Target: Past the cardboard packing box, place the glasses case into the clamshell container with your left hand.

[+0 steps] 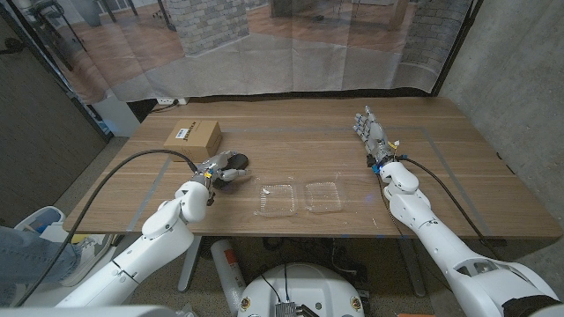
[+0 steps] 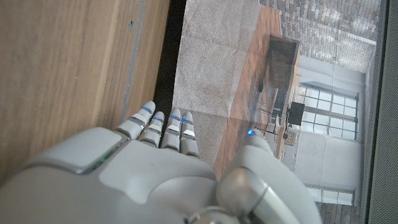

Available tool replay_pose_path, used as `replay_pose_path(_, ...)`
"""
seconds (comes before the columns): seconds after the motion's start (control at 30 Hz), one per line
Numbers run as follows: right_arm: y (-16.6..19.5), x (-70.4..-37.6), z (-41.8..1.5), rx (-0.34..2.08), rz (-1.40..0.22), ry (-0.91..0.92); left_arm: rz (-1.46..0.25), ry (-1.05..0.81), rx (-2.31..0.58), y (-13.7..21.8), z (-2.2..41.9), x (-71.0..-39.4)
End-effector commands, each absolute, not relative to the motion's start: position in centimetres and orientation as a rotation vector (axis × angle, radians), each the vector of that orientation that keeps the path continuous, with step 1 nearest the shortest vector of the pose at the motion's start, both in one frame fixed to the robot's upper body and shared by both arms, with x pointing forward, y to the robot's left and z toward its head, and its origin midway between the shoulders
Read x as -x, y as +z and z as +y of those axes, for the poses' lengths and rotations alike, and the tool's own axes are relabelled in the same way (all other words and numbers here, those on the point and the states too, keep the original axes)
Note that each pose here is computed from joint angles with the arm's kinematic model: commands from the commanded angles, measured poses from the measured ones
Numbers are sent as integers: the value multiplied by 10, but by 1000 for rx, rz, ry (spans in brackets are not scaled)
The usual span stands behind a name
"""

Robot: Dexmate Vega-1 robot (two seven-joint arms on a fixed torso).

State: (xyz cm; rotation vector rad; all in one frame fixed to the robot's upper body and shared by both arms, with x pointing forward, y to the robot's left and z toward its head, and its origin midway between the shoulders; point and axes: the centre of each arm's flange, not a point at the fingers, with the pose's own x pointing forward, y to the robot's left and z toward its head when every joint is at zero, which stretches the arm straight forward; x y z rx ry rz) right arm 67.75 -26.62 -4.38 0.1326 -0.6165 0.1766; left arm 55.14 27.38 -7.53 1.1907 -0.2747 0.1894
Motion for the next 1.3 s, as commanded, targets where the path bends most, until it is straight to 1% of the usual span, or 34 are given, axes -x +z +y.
replay_pose_path(0.03,-45,-679,-266,-142,-615,183,-239,175,-1202,-77,270,-555)
replay_pose_path(0.43,-48,-679,-267,-146,-611,183,-213,160,-1199,-77,266,-557)
replay_pose_path(1.3,-51,-676,-272,-154,-611,177,-264,184,-1147,-74,261,-558)
